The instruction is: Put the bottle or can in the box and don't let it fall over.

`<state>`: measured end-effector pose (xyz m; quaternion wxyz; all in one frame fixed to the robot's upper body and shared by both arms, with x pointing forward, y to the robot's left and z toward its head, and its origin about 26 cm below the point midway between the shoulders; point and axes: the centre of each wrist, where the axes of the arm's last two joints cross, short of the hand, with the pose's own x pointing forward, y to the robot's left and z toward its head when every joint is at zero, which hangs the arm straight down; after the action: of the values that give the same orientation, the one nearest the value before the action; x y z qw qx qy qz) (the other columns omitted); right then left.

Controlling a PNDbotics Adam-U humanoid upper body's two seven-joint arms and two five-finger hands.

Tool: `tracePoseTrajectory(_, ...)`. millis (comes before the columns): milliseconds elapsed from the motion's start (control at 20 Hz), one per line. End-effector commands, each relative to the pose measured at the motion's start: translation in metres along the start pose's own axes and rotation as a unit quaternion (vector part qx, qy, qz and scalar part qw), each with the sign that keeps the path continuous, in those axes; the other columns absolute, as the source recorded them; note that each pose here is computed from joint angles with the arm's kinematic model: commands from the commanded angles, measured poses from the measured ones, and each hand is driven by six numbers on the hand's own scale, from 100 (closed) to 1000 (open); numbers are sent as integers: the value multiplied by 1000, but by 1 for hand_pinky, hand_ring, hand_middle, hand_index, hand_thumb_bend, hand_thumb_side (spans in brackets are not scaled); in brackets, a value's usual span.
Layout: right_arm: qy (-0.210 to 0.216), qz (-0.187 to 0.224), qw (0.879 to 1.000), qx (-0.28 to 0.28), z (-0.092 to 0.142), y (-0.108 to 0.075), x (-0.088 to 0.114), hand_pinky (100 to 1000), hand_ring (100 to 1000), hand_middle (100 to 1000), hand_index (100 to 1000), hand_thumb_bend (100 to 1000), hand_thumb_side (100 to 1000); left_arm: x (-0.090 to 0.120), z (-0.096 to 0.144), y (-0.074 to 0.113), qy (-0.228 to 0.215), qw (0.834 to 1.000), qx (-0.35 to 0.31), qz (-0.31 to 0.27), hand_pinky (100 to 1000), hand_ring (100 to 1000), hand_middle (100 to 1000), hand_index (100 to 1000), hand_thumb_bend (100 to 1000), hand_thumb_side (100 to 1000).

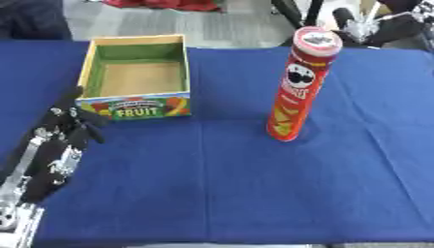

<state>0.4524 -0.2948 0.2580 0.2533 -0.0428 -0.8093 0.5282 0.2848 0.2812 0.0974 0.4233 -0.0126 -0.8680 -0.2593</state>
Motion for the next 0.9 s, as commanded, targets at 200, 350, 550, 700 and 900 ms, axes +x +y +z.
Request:
tracePoseTrajectory(200,-41,57,996,55,25,-23,13,1000,893,1000,1000,100,242,6,-6,2,-16,1000,-5,-6,527,733,577,1000,100,609)
tracePoseTrajectory(350,-39,54,996,57,27,-24,14,1000,893,1000,1000,100,241,6,-6,2,-15,1000,-5,-7,526,733,577,1000,100,609)
tracePoseTrajectory(550,-38,51,996,55,26,-24,13,1000,893,1000,1000,100,240,6,-6,2,-16,1000,-7,-7,526,734,578,1000,100,608)
tracePoseTrajectory(700,-39,54,996,56,22,-23,13,1000,895,1000,1000,100,233,6,-6,2,-17,1000,-6,-7,526,734,578,1000,100,607)
tracePoseTrajectory(900,-40,59,996,58,19,-22,14,1000,900,1000,1000,100,219,6,-6,2,-16,1000,-7,-7,526,734,578,1000,100,608)
